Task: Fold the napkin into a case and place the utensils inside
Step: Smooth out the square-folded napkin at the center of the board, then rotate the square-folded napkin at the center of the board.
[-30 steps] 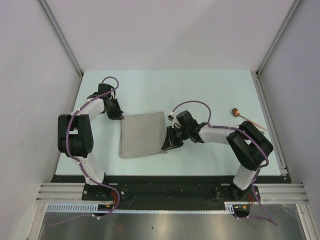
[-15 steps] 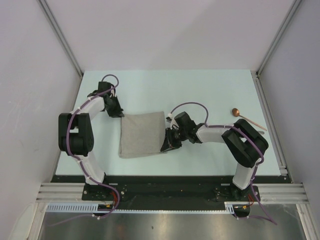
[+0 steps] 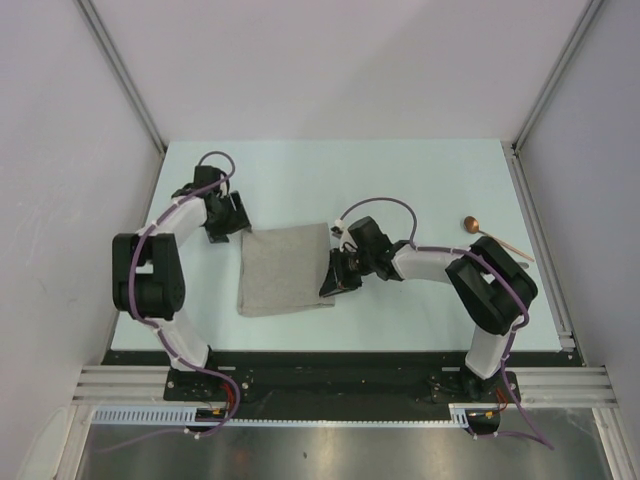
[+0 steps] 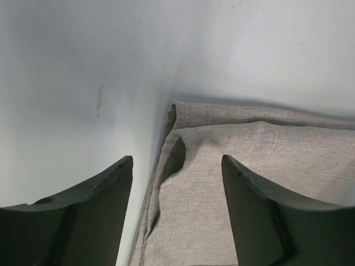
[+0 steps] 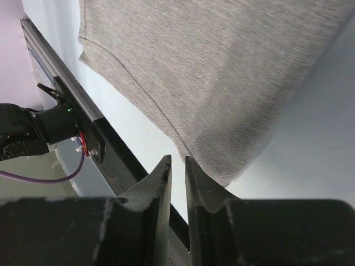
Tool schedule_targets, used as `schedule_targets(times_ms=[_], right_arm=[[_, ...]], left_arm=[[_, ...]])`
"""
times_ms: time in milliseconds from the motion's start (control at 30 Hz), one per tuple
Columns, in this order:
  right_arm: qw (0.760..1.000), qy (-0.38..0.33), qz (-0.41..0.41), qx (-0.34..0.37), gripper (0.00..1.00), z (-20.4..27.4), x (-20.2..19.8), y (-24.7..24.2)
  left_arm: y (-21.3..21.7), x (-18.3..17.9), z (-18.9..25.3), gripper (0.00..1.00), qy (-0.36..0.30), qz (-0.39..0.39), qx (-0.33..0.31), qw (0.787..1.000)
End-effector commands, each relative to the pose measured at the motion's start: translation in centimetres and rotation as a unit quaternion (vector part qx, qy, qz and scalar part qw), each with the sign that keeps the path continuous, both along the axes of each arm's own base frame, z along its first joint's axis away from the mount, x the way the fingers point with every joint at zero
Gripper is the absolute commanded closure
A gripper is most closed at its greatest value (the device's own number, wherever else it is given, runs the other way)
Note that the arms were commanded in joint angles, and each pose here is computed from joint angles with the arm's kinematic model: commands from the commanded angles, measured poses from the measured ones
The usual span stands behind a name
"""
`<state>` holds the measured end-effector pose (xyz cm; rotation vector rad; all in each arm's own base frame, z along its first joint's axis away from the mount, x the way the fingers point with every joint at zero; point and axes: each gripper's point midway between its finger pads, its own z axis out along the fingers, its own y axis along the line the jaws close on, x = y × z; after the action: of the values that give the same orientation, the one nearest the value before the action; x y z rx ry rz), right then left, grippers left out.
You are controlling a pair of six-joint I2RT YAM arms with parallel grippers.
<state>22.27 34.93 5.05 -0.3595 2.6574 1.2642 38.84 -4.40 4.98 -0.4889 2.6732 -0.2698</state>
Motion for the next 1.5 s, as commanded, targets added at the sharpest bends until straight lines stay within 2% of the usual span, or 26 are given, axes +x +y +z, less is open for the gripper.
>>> schedule_targets(times_ms=[0,200,300,400,533,700,867,967,1067,1300,1467], right_arm=[[0.999,-0.019,0.025,0.007,0.80,1.5,-0.5,1.4],[0.998,-0.024,0.018,-0.047,0.85,-1.5,-0.8,0.6],[0.997,-0.027,0.002,-0.079,0.90,-3.3,-0.2,-0.6],[0.994,-0.027,0.009,-0.102,0.90,-4.2,-0.7,-1.6],[0.994,-0.043,0.042,-0.087,0.90,-2.5,-1.6,-0.3],[0.994,-0.062,0.007,-0.085,0.83,1.4,-1.2,-0.1],[0.987,-0.086,0.017,-0.135,0.80,0.4,-3.5,0.2],[0.978,-0.103,0.013,-0.181,0.84,-1.4,-4.2,0.3],[0.972,-0.123,-0.002,-0.202,0.95,-2.4,-4.1,0.6],[0.958,-0.151,-0.040,-0.239,0.98,-4.4,-2.5,0.1],[0.937,-0.165,-0.091,-0.293,0.98,-5.9,0.9,-2.7]], left_arm=[[2.3,0.4,6.1,0.27,-0.080,0.034,0.057,0.995],[1.4,-2.6,10.5,0.29,-0.159,0.018,0.048,0.986],[0.4,-4.9,10.8,0.31,-0.168,0.001,0.031,0.985],[-1.5,-7.3,8.9,0.35,-0.150,-0.035,-0.010,0.988],[-2.8,-9.5,7.2,0.36,-0.126,-0.054,-0.043,0.990],[-2.8,-9.9,6.6,0.36,-0.122,-0.038,-0.050,0.990],[-2.7,-9.3,9.1,0.37,-0.170,-0.026,-0.052,0.984],[-2.5,-9.0,10.5,0.41,-0.189,-0.018,-0.050,0.981],[-2.3,-8.9,11.6,0.41,-0.199,-0.020,-0.044,0.979],[-2.9,-9.3,12.8,0.40,-0.215,-0.037,-0.055,0.974],[-3.5,-9.1,13.3,0.39,-0.224,-0.063,-0.065,0.970]])
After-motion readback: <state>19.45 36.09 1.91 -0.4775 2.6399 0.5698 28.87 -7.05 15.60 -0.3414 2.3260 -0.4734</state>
